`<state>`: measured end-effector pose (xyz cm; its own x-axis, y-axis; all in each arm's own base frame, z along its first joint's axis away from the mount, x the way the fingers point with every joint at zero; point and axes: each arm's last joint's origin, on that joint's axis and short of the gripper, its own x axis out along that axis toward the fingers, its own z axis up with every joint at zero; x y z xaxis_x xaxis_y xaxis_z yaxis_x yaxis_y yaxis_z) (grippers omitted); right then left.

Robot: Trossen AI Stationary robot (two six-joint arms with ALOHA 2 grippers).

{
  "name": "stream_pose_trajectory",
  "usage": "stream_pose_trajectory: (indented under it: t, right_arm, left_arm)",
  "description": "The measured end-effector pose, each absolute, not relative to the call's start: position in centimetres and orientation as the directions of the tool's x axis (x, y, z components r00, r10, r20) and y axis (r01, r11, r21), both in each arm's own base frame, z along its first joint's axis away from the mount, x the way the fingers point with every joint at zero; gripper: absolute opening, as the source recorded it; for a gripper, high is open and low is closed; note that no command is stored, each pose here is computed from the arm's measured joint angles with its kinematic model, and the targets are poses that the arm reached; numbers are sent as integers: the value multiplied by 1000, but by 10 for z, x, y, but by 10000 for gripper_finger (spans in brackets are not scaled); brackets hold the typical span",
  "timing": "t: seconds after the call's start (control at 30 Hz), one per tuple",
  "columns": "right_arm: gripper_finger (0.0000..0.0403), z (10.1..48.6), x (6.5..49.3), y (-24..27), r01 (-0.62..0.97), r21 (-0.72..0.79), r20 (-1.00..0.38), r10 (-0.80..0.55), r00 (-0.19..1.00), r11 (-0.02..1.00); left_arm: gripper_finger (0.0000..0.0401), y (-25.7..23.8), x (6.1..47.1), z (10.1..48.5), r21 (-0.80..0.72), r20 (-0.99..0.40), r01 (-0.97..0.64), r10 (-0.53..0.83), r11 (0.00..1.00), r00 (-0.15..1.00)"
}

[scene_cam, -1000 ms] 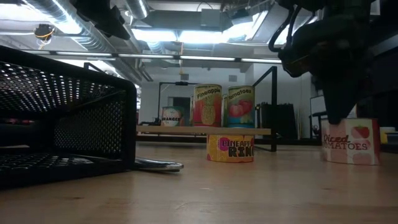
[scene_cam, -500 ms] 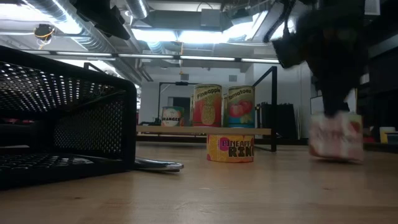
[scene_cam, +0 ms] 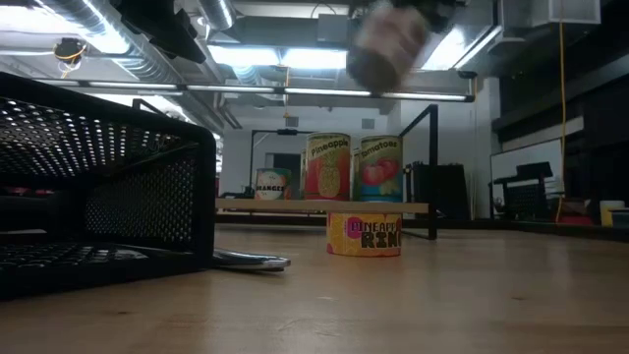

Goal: Pick and place cans onto a shelf
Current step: Put the canned diced tomatoes on the shelf

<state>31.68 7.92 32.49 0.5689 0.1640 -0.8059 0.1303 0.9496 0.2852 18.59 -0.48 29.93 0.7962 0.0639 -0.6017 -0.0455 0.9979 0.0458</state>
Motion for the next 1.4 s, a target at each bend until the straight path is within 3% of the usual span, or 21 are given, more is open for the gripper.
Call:
stream_pose_trajectory:
  t: [0.27,0.6,1.03,1.4]
  right_arm:
    - [2,361,353,36,10,126,-741,88,665,992]
    - [6,367,416,-5,-138,-72,-796,27,604,988]
    - [7,300,464,-45,-126,-75,-885,-8,466,989]
    - [8,251,480,-73,-113,-66,-927,-19,375,991]
  left_arm:
    - [66,-5,186,299,46,-603,-45,64,998,796]
    - [66,-5,186,299,45,-602,-46,64,998,796]
    - [66,-5,186,299,46,-606,-45,64,998,793]
    - [66,-5,186,299,47,-608,-45,64,998,791]
